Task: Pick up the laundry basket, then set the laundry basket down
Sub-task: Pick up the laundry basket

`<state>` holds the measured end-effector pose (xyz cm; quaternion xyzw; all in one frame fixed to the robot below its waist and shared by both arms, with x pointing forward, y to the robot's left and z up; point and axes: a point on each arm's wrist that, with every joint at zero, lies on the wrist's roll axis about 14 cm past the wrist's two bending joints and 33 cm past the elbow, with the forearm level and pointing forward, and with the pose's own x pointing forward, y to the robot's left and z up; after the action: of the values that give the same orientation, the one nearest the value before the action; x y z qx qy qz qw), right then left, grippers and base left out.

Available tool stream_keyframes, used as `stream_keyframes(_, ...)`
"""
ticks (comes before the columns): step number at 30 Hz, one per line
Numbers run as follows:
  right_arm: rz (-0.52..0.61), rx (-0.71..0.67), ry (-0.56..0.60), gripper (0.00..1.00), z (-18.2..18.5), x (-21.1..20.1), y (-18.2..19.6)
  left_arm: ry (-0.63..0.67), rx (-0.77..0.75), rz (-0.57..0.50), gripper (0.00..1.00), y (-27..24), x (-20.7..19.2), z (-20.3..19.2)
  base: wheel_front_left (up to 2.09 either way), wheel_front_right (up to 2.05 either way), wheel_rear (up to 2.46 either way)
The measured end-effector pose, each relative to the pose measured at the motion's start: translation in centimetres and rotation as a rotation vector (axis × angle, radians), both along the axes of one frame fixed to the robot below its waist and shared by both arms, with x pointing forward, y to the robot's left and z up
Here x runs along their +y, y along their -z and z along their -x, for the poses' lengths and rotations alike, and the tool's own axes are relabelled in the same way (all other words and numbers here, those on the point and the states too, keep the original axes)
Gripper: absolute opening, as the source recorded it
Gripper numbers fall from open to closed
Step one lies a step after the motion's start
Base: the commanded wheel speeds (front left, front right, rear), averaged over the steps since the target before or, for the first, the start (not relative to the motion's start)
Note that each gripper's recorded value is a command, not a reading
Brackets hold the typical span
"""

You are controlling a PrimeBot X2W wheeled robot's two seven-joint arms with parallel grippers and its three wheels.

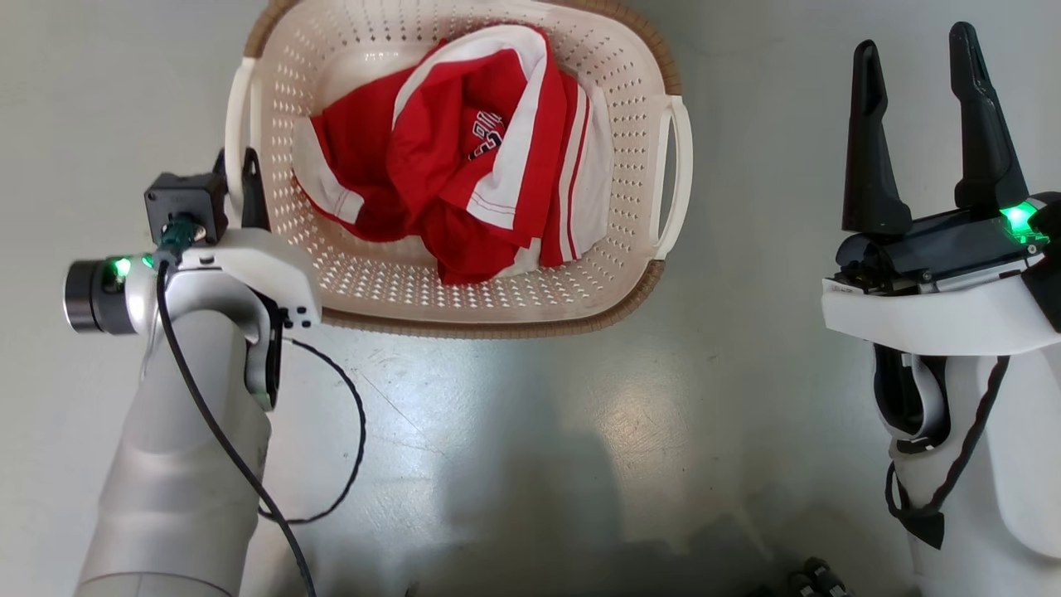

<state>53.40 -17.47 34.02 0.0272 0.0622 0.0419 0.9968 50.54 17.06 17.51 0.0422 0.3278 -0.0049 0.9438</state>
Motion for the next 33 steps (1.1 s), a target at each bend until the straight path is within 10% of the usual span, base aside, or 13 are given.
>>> stream_keyframes(33,-0.003,-0.01,0.018,1.0,0.2,-0.7,-0.9,-0.135,0.074,0.072,0.0,1.2,-0.2,2.9,0.0,0.0,0.0)
